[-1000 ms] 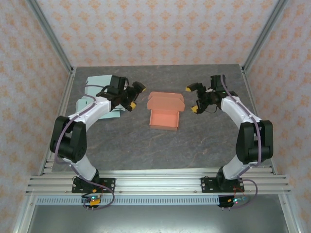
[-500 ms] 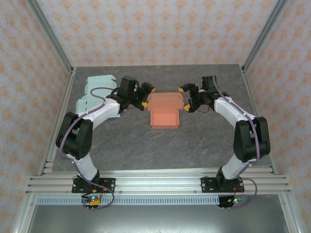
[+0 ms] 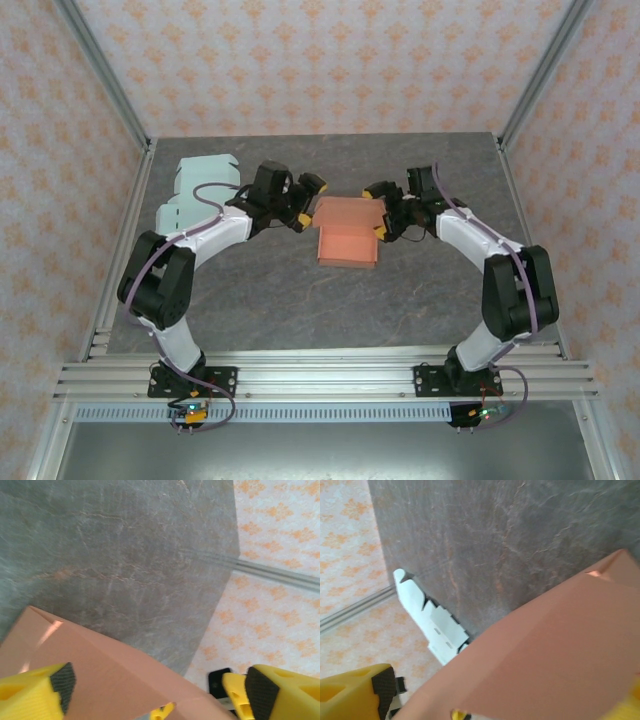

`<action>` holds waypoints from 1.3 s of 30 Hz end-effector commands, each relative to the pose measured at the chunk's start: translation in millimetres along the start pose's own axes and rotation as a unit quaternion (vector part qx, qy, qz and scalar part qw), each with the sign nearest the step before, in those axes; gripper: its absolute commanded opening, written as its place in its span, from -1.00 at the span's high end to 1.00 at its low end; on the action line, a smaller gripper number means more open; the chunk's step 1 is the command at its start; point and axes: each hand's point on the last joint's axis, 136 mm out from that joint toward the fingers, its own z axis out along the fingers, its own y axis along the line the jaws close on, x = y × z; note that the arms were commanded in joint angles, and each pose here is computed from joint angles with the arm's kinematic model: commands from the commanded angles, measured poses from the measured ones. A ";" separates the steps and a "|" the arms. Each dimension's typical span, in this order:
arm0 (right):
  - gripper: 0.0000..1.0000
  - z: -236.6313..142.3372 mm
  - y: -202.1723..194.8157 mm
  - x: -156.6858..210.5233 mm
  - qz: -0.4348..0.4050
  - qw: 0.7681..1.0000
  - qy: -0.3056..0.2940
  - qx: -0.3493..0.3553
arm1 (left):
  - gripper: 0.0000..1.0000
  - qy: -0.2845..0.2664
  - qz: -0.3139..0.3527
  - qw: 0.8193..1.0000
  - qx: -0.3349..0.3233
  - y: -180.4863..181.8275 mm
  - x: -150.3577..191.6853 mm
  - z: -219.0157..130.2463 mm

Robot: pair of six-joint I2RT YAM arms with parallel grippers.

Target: Fold the paper box

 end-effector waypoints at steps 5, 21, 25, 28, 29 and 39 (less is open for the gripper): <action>-0.85 -60.6 -15.2 -24.4 -0.091 0.992 -0.064 0.058 | -0.96 -0.040 0.247 0.962 -0.109 11.6 -14.3 -79.1; -0.71 -91.0 -13.3 10.8 -0.556 0.821 -0.129 0.019 | -0.87 -0.094 0.547 0.828 -0.077 3.6 23.6 -91.3; -0.54 -78.3 -7.4 2.7 -0.561 0.818 -0.119 0.030 | -0.72 -0.108 0.564 0.815 -0.075 -14.1 19.0 -79.9; -0.44 -68.5 -1.8 -1.5 -0.565 0.817 -0.110 0.034 | -0.49 -0.105 0.573 0.808 -0.087 -16.9 15.3 -66.9; -0.43 -65.2 -0.1 -3.3 -0.566 0.816 -0.108 0.036 | -0.45 -0.101 0.576 0.806 -0.089 -17.5 15.2 -62.4; -0.31 -42.3 0.7 -17.1 -0.600 0.790 -0.094 0.084 | -0.20 -0.072 0.588 0.800 -0.093 -18.9 20.9 -31.5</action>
